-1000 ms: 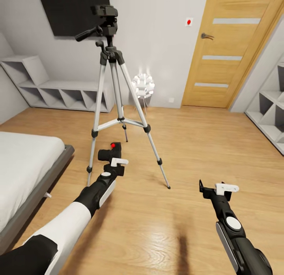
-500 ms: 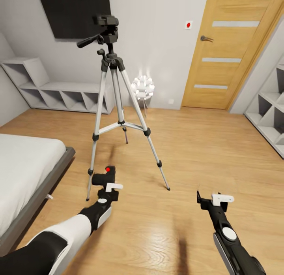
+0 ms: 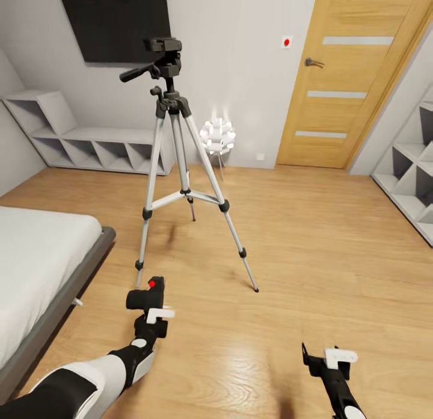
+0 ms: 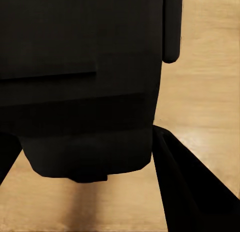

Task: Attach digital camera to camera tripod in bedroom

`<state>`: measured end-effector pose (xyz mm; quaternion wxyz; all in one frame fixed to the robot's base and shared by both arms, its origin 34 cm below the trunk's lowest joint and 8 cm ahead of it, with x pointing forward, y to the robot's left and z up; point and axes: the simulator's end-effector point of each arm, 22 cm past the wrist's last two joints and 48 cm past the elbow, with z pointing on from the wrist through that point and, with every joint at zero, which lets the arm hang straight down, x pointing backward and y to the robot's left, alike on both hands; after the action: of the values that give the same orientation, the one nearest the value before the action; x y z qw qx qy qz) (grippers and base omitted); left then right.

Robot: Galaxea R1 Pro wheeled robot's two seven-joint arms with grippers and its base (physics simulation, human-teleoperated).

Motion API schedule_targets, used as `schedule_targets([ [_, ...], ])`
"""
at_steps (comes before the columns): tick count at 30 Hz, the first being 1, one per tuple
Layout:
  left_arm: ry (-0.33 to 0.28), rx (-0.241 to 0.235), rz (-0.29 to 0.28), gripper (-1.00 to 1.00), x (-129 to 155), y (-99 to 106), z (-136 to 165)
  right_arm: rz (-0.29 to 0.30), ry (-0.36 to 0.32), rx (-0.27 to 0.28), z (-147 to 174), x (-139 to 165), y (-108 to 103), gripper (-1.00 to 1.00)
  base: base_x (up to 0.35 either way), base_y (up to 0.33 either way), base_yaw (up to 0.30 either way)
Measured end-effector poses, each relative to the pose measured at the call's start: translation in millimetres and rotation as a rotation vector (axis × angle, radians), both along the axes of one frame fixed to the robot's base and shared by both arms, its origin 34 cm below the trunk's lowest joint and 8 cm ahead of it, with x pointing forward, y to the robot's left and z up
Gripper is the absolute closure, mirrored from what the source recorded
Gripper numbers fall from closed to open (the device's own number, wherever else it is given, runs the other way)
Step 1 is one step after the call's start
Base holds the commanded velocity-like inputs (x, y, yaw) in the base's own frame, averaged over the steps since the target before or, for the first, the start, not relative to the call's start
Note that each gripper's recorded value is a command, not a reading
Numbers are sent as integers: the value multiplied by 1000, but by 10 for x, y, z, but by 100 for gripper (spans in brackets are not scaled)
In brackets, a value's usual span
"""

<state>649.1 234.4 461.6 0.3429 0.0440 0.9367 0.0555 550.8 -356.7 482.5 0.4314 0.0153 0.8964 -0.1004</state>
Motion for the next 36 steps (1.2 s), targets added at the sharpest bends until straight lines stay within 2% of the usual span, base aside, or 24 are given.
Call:
schedule_targets([
  [3, 34, 7, 2, 100, -248, 67, -71, 18, 56, 20, -166, -339, 47, -100, 0, 0, 0],
  [6, 80, 12, 1, 100, -581, 108, -168, 28, 61, 27, -191, -554, 71, -100, 0, 0, 0],
  [9, 128, 12, 0, 100, -1036, 119, -280, 31, 78, 29, -214, -789, 74, -100, 0, 0, 0],
  [10, 133, 9, -10, 100, -1274, 104, -320, 30, 91, 30, -231, -884, 72, -100, 0, 0, 0],
  [11, 145, 3, 8, 100, -1462, 117, -348, 30, 96, 30, -224, -911, 73, -100, 0, 0, 0],
  [12, 150, 4, -1, 100, -1562, 108, -351, 30, 100, 30, -213, -932, 70, -100, 0, 0, 0],
  [14, 192, 7, 19, 100, -1984, 177, -407, 30, 109, 29, -195, -974, 60, -100, 0, 0, 0],
  [15, 212, 15, 8, 100, -2153, 209, -421, 28, 120, 29, -198, -1023, 55, -100, 0, 0, 0],
  [19, 267, 20, 13, 100, -2589, 258, -418, 28, 133, 29, -155, -1116, 45, -100, 0, 0, 0],
  [24, 316, 22, 12, 100, -2964, 263, -371, 26, 157, 27, -111, -1350, 30, -100, 0, 0, 0],
  [27, 350, 21, 13, 100, -3220, 264, -337, 30, 136, 24, -25, -1427, 25, -100, 0, 0, 0],
  [31, 369, 24, 16, 100, -3367, 288, -275, 30, 126, 22, 60, -1445, 16, -100, 0, 0, 0],
  [36, 376, 26, 25, 100, -3419, 307, -194, 30, 128, 24, 137, -1457, 36, -100, 0, 0, 0],
])
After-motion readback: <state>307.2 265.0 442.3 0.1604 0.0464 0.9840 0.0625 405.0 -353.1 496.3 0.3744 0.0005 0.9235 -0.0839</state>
